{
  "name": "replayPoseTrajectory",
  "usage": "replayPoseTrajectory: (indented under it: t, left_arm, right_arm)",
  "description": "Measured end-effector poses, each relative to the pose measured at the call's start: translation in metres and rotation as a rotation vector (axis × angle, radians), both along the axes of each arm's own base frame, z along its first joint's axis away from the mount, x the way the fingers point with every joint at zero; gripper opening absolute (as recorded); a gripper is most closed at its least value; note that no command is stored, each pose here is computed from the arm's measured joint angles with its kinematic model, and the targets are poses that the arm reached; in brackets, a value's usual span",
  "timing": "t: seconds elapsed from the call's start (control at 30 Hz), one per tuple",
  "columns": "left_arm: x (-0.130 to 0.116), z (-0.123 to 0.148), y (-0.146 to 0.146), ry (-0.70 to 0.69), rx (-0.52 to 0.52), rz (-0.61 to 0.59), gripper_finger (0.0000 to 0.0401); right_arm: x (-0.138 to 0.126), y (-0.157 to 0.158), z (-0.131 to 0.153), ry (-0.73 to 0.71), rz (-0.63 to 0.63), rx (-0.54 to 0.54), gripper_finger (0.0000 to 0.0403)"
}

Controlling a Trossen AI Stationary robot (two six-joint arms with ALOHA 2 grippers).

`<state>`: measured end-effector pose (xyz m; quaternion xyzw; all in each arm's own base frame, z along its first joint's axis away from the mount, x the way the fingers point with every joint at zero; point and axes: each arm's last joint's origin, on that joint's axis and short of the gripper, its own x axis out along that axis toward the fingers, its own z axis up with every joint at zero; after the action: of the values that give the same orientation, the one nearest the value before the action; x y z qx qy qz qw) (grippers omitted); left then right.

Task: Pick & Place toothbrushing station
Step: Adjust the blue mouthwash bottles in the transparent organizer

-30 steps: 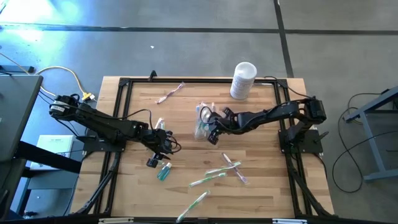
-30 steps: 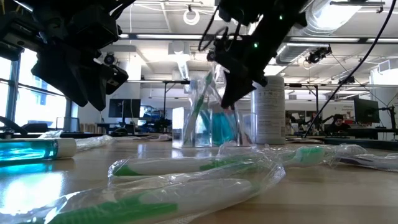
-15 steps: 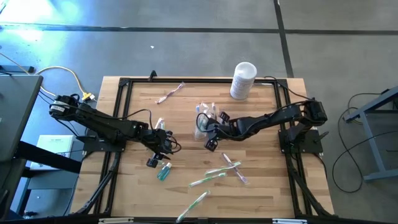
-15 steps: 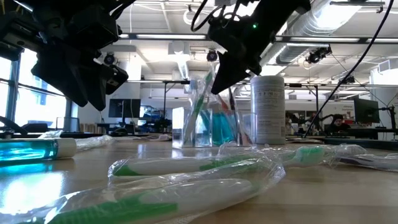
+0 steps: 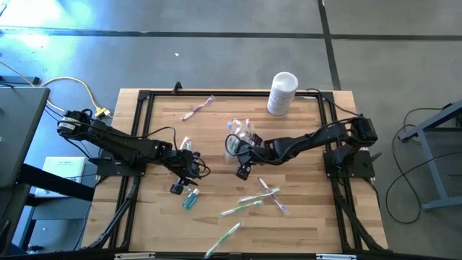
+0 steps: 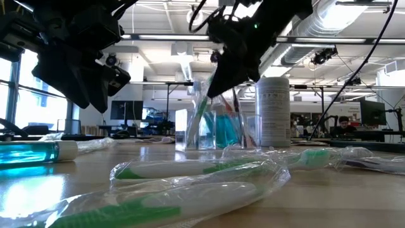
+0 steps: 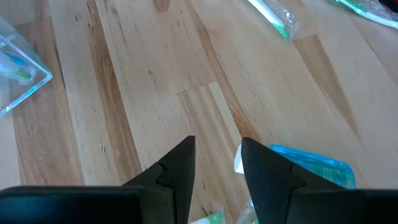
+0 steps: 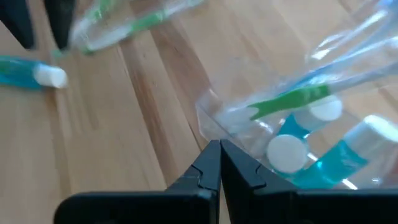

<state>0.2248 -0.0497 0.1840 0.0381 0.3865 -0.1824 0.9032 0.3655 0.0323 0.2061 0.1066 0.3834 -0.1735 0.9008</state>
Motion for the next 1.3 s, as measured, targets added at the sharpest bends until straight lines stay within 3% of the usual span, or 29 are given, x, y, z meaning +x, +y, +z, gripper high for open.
replayPoseTrajectory:
  t: [0.23,0.63,0.93,1.3]
  left_arm:
    - [0.000,0.000,0.000,-0.006,-0.001,0.000,0.0127]
    - [0.000,0.000,0.000,0.001,0.000,0.000,0.0127]
    - [0.000,0.000,0.000,0.001,0.000,-0.001,0.0127]
    - [0.000,0.000,0.000,0.001,0.000,0.000,0.0127]
  right_arm:
    - [0.006,-0.011,-0.015,0.036,0.018,0.042,0.0002]
    - [-0.002,-0.020,-0.017,0.116,-0.138,-0.182,0.0002]
    - [-0.003,-0.012,-0.012,0.098,-0.103,-0.192,0.0002]
    - [-0.011,-0.012,-0.003,0.113,-0.171,-0.323,0.0002]
